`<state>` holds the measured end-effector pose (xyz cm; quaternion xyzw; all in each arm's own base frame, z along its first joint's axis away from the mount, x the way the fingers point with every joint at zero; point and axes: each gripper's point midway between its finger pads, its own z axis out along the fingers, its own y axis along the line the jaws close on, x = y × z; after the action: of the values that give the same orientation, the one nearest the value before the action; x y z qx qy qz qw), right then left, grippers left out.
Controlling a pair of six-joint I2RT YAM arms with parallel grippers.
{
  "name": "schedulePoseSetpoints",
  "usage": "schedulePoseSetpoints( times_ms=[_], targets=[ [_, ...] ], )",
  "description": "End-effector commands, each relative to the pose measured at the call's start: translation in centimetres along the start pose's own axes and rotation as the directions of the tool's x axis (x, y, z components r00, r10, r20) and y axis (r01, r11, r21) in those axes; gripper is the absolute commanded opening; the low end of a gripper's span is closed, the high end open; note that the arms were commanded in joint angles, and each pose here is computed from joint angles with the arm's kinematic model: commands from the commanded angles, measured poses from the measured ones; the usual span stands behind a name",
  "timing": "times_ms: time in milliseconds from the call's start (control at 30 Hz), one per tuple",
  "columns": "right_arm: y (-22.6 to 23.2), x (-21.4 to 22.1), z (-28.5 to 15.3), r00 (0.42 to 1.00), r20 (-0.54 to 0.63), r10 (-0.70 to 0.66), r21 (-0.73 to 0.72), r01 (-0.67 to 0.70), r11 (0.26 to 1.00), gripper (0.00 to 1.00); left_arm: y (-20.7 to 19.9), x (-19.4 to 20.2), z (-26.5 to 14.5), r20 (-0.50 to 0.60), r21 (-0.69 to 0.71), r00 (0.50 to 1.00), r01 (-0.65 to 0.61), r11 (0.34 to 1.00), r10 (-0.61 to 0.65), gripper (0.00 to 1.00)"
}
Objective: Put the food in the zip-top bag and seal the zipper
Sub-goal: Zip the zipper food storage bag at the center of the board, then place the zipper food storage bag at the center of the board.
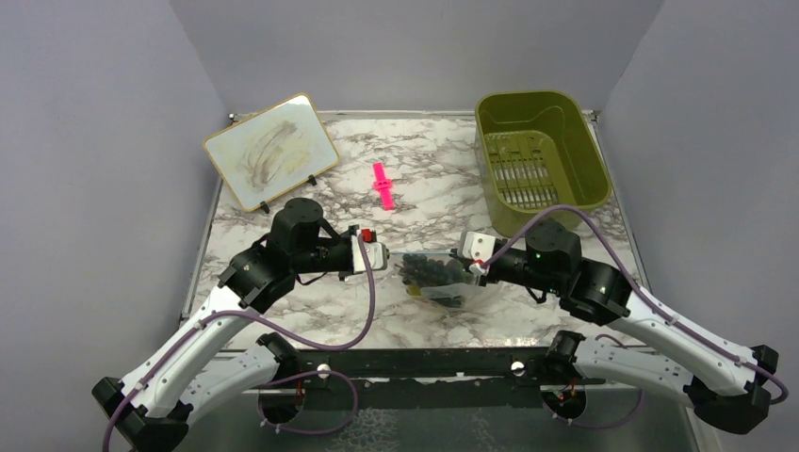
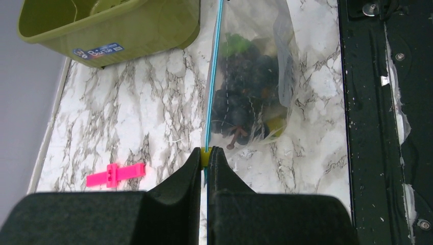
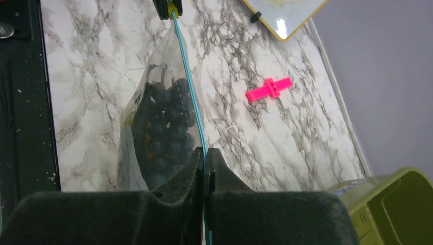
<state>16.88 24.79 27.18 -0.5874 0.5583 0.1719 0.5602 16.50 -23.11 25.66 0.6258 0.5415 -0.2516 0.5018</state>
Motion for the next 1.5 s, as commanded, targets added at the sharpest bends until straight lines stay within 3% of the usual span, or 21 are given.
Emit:
schedulePoseSetpoints(
  times_ms=[0, 267, 400, 500, 633, 833, 967, 1067, 1133, 1300, 1467],
  targets=[
    [-2.6, 0.7, -2.6, 0.998, -0.063, -0.008, 0.146, 0.017, 0.989, 0.01, 0.9, 1.3, -1.2, -0.079, -0.071, 0.997, -0.01, 0.997, 0.005, 0.0],
    [-0.9, 1.4, -1.9, 0.998, -0.057, 0.027, 0.082, -0.022, 0.996, 0.01, 1.8, 2.9, -1.9, -0.155, -0.152, 0.988, -0.02, 0.988, -0.004, 0.0],
    [0.6, 0.3, -1.2, 1.0, 0.014, 0.022, -0.003, -0.022, 1.0, 0.01, 2.0, 2.2, -2.4, -0.137, -0.167, 0.991, -0.025, 0.986, 0.002, 0.01],
    [1.8, -0.8, -0.7, 0.997, 0.062, 0.035, -0.081, -0.03, 0.996, 0.01, 2.3, 0.8, -3.3, -0.105, -0.197, 0.994, -0.028, 0.98, 0.007, 0.14],
    [4.4, -1.4, -0.1, 0.993, 0.097, 0.066, -0.226, -0.043, 0.973, 0.01, 2.7, -2.0, -4.8, -0.033, -0.236, 0.999, -0.029, 0.971, 0.022, 0.44],
    [7.1, -4.6, 0.1, 0.966, 0.19, 0.178, -0.415, -0.085, 0.906, 0.01, 4.4, -4.7, -7.5, 0.04, -0.38, 0.998, -0.036, 0.924, 0.055, 0.58],
    [7.4, -9.0, -0.3, 0.912, 0.295, 0.284, -0.511, -0.101, 0.854, 0.01, 6.0, -6.3, -9.3, 0.078, -0.479, 0.996, -0.009, 0.878, 0.052, 0.72],
    [5.9, -10.0, 1.3, 0.879, 0.301, 0.369, -0.469, -0.2, 0.86, 0.01, 7.2, -7.4, -10.5, 0.098, -0.543, 0.994, 0.009, 0.84, 0.053, 0.8],
    [5.3, -8.8, 3.2, 0.888, 0.237, 0.394, -0.431, -0.267, 0.862, 0.01, 8.0, -7.9, -11.4, 0.109, -0.589, 0.993, 0.026, 0.808, 0.048, 0.85],
    [3.4, -2.2, 8.6, 0.917, 0.019, 0.398, -0.223, -0.384, 0.896, 0.01, 8.9, -7.8, -12.0, 0.1, -0.633, 0.995, 0.04, 0.773, 0.03, 0.9],
    [-0.2, 4.2, 11.2, 0.909, -0.072, 0.411, -0.043, -0.415, 0.909, 0.01, 8.9, -6.3, -11.2, 0.083, -0.631, 0.996, 0.075, 0.772, -0.029, 0.99]
  ],
)
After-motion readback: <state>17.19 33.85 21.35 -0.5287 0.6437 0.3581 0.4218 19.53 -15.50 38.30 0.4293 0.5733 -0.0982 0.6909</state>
